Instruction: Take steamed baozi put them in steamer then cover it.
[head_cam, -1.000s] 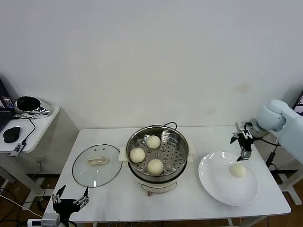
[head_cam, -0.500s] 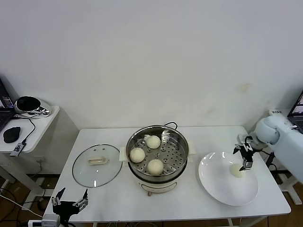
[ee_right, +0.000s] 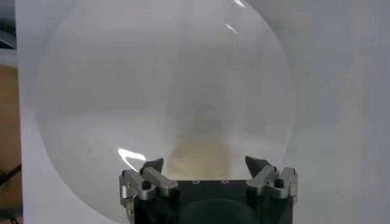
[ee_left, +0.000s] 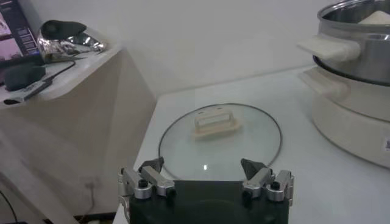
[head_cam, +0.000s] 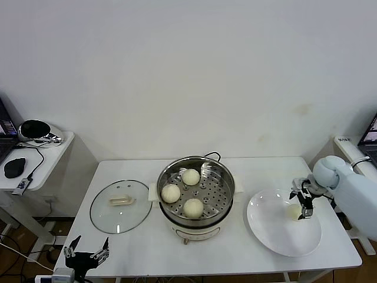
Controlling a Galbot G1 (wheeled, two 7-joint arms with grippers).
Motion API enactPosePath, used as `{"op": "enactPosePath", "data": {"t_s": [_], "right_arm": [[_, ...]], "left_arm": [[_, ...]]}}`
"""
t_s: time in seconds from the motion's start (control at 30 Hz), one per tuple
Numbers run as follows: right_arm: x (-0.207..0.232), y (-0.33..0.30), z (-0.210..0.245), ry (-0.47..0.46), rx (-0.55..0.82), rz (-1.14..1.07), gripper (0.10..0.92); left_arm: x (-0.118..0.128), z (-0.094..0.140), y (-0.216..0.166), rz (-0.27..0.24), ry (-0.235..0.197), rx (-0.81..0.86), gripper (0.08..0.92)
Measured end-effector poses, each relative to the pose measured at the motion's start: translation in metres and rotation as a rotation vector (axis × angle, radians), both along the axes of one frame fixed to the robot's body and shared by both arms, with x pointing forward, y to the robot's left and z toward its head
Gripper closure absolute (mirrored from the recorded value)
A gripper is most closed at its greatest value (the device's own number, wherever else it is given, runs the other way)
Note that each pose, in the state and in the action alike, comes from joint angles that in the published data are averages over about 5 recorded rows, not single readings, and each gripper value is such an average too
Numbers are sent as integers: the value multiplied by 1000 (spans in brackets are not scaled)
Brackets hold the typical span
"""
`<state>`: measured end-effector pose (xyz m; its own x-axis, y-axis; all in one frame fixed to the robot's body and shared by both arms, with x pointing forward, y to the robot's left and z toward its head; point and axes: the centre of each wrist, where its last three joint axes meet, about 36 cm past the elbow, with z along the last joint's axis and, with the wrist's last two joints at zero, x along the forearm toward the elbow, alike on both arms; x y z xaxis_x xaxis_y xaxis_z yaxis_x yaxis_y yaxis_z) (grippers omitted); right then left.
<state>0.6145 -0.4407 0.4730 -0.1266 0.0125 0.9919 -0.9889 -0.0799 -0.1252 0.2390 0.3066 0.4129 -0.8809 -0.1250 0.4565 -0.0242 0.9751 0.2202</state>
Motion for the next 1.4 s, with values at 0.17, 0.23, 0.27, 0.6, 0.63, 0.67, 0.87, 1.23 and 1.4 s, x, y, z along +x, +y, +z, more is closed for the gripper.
{"op": "enactPosePath", "data": {"t_s": [0.17, 0.23, 0.27, 0.6, 0.63, 0.67, 0.87, 1.23, 1.4], "right_arm": [[-1, -2, -7, 3, -18, 11, 200], [-1, -2, -9, 4, -24, 14, 200], [-1, -3, -10, 5, -27, 15, 200], [-1, -4, -17, -6, -35, 13, 200], [0, -4, -18, -7, -34, 12, 200], [0, -4, -19, -9, -33, 11, 201], [0, -2, -21, -13, -34, 8, 266], [-1, -3, -12, -27, -22, -11, 425], [-1, -1, 6, -40, 8, -17, 428]], "left_arm": [[0, -1, 0, 1, 4, 4, 177], [-1, -1, 0, 1, 6, 5, 177], [-1, -2, 0, 1, 7, 5, 177], [0, -3, -1, -2, 8, 5, 177], [0, -3, -1, -2, 8, 5, 177], [1, -3, 0, -2, 8, 5, 177], [1, -4, 0, -2, 11, 6, 177], [3, -5, 0, -2, 10, 4, 177], [4, -6, 0, -1, 8, 2, 177]]}}
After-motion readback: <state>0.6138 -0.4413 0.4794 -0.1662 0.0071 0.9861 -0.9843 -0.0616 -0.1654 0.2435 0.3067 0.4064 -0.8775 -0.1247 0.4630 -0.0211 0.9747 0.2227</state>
